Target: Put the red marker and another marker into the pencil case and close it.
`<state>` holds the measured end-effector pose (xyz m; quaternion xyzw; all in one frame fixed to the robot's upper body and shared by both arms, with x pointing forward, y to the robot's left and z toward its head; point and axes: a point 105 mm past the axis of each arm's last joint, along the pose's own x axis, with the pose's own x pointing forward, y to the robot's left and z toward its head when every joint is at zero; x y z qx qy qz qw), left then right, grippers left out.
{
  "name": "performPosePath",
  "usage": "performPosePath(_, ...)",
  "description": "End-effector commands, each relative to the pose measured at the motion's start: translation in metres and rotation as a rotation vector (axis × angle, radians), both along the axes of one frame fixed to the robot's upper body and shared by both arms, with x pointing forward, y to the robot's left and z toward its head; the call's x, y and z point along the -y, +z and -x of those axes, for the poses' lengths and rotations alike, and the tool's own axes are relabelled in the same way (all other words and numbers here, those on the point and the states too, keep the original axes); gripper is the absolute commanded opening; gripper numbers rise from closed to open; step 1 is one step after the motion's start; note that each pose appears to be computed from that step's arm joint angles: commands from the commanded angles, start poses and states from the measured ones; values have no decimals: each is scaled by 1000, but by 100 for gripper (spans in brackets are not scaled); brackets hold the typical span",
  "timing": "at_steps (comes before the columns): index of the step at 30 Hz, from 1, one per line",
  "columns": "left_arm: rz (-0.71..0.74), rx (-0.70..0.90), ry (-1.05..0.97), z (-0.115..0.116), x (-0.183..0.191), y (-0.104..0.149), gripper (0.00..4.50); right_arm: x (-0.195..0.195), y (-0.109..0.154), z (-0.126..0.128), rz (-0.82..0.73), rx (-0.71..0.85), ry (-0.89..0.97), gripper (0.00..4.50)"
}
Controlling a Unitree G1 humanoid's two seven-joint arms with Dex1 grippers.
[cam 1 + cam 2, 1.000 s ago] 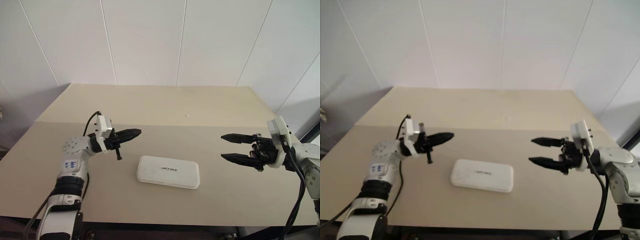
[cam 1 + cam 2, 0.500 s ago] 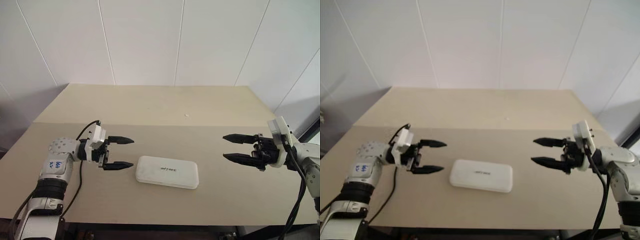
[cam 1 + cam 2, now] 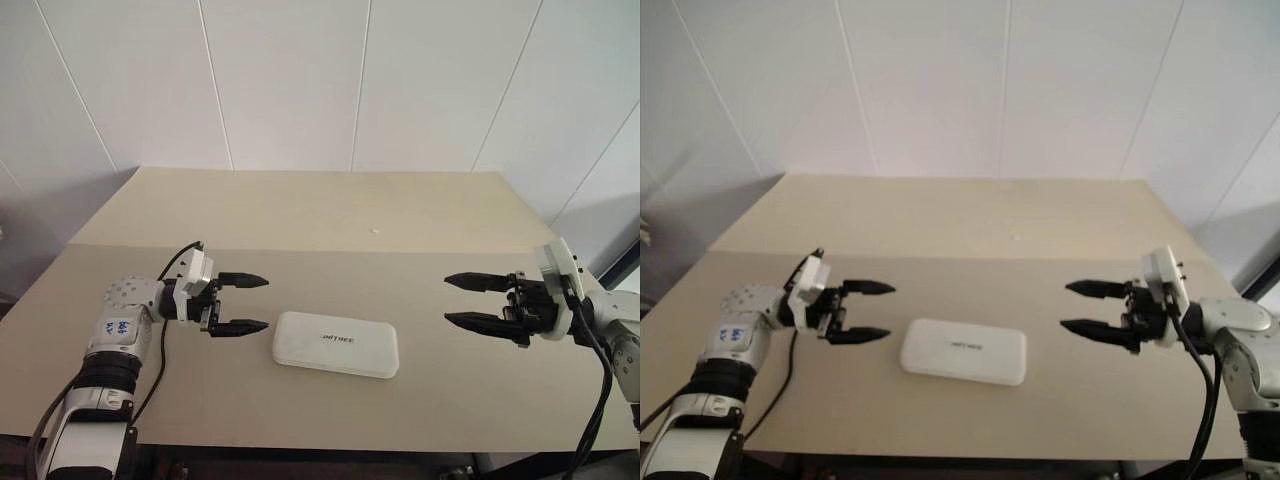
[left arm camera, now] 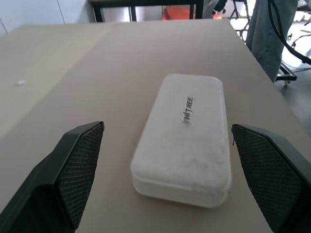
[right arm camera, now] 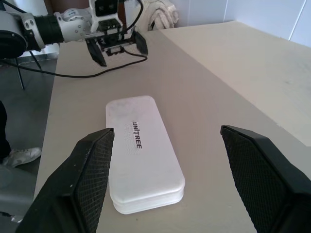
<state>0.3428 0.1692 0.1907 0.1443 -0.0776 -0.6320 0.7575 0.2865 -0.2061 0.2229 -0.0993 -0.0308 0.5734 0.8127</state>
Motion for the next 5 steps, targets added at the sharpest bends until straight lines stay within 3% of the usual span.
performPosePath(1, 35, 62, 8, 1, -5, 15, 447, 2, 15, 5, -17, 67, -10, 450)
performPosePath(5, 23, 78, 31, 1, -9, 18, 447, -4, 12, 3, -41, 84, -6, 450)
